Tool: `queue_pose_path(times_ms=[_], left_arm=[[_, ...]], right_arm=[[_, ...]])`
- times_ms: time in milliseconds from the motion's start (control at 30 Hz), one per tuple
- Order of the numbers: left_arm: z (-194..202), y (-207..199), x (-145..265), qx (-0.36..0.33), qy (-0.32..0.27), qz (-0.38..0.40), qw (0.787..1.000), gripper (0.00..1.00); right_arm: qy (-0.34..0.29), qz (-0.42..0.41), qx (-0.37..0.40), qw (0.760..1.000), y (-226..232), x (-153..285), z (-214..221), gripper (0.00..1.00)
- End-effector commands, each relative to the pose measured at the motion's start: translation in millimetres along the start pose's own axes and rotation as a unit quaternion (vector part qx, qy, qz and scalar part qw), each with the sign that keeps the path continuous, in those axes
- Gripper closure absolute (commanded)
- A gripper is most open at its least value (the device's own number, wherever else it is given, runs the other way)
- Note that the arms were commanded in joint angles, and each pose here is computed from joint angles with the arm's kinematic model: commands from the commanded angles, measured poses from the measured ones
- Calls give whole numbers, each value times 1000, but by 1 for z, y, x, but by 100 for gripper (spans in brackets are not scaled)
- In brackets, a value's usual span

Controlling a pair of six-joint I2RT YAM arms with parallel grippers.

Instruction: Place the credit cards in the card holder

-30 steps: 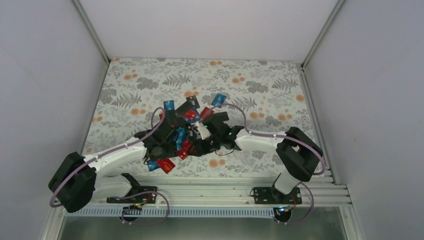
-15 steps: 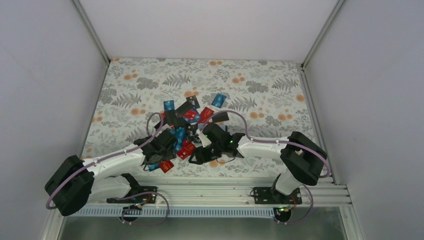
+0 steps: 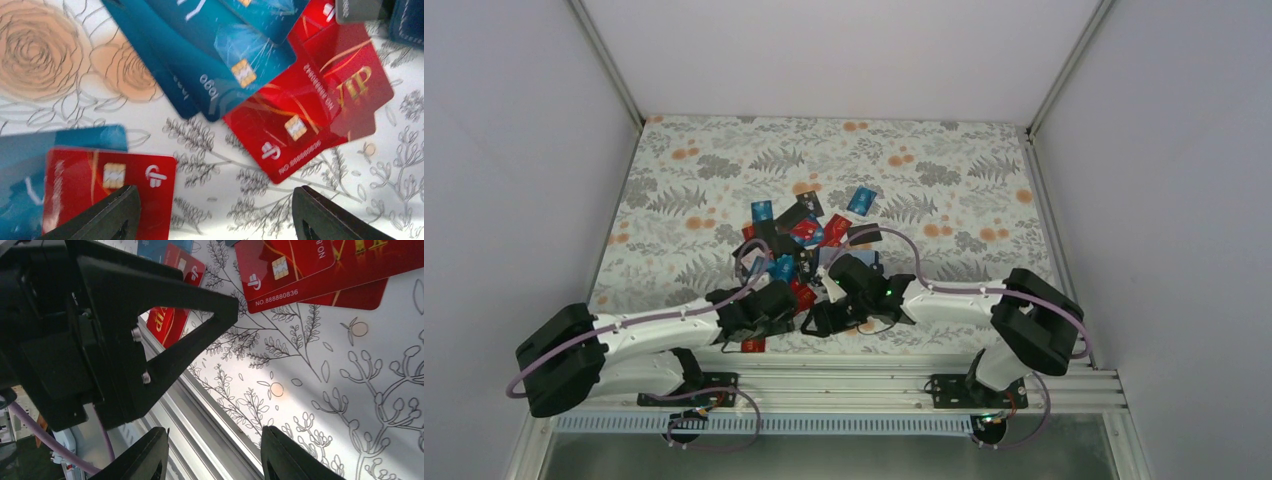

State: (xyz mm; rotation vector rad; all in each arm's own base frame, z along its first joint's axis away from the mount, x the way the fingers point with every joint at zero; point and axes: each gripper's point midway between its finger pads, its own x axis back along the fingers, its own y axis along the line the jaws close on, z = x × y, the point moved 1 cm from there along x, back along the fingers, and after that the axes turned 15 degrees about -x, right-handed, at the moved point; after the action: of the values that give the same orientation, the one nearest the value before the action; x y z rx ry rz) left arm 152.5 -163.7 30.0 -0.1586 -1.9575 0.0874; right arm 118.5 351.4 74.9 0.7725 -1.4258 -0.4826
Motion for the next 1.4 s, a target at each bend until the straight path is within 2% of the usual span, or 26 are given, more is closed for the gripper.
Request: queue_pose_path(times_ms=[0,133,300,600,733,900,1167,1367], left_arm=[[10,8,13,22,23,-25,999,23],[-8,24,27,32,-10,-61,998,18],[-15,42,20,53,-1,-80,995,17],[5,33,-3,43,50,-30,997,18],[16,23,-9,33,70,-1,997,21],[24,14,-8,20,78,11,997,22],[29,15,-4,18,77,15,997,22],[19,26,11,22,51,-8,998,21]], right_arm=[[-16,-14,9,1000,13,2,2,51],[-21,-13,11,1000,14,4,2,51],[-23,-10,12,1000,13,5,3,51],[-22,-17,10,1000,12,5,5,50],[-3,-42,6,999,19,1,10,50],[50,-84,-8,995,35,-10,28,49],[104,-71,-76,989,47,-46,54,49],[73,-76,-129,986,59,-56,52,49]])
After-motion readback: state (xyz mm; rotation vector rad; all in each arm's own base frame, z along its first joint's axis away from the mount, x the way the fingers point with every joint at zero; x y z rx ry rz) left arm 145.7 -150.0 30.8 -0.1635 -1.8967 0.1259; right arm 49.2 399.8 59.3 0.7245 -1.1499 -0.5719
